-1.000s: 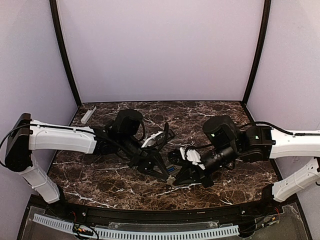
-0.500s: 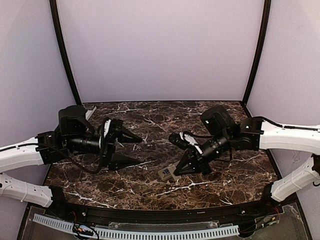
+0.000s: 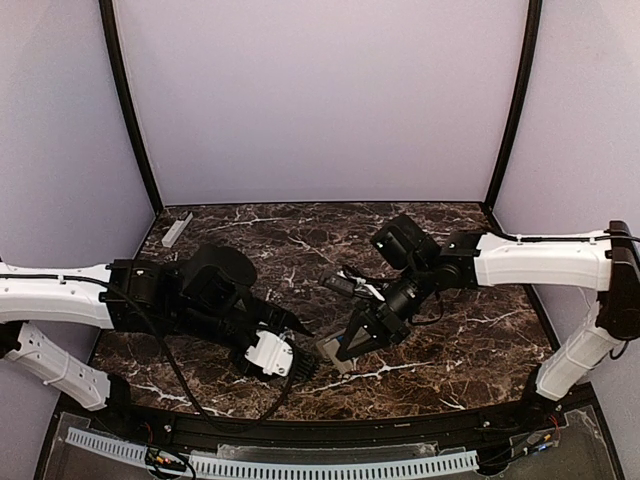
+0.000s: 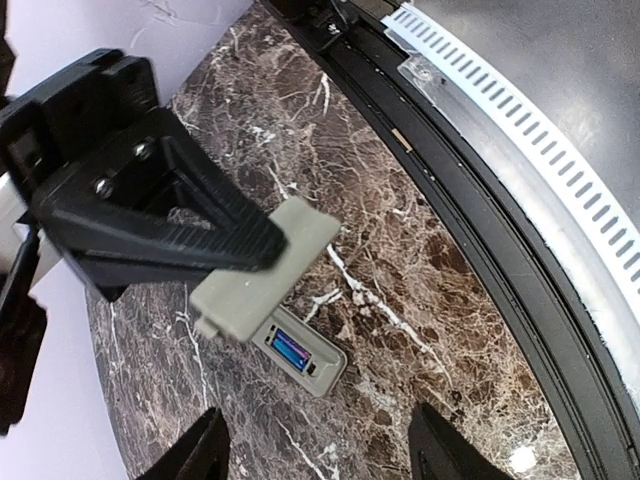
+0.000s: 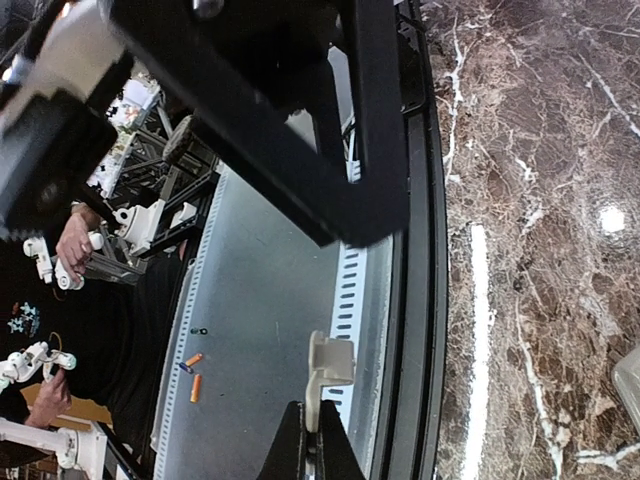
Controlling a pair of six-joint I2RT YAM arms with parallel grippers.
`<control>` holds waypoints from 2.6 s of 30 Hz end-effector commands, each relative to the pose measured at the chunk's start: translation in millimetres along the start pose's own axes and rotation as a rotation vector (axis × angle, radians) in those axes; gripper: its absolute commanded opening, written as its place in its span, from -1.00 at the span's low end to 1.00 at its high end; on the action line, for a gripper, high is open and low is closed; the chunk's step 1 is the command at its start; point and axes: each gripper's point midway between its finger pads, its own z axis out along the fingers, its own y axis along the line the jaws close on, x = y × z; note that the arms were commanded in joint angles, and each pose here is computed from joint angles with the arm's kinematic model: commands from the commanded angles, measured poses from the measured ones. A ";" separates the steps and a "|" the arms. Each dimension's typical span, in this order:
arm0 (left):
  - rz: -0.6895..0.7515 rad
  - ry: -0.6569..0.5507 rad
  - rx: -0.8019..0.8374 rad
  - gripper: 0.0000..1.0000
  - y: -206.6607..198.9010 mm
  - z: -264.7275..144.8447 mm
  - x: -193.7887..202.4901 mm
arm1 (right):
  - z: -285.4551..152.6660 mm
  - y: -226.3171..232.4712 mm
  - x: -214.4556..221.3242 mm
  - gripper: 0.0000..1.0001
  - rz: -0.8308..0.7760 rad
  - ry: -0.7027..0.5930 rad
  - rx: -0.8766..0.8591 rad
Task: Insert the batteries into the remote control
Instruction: Pass from the right arm to the left, then hold the remote control without the battery cover at the center of the board.
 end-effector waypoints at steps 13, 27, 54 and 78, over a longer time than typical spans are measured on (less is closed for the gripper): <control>0.116 0.120 0.082 0.28 -4.6 30.6 -3.8 | 18.0 -5.2 5.4 -1.00 0.102 0.058 -0.093; 0.128 0.093 0.177 -0.06 -15.4 45.0 -16.5 | 24.1 -6.7 9.3 -1.00 0.130 0.076 -0.136; 0.034 0.174 0.188 -0.93 -31.8 58.1 3.9 | -12.1 -54.4 1.4 -0.22 0.237 -0.019 0.016; -0.987 0.351 -0.394 -0.99 37.5 112.3 99.3 | -123.8 -212.3 46.1 -0.15 0.551 -0.375 0.517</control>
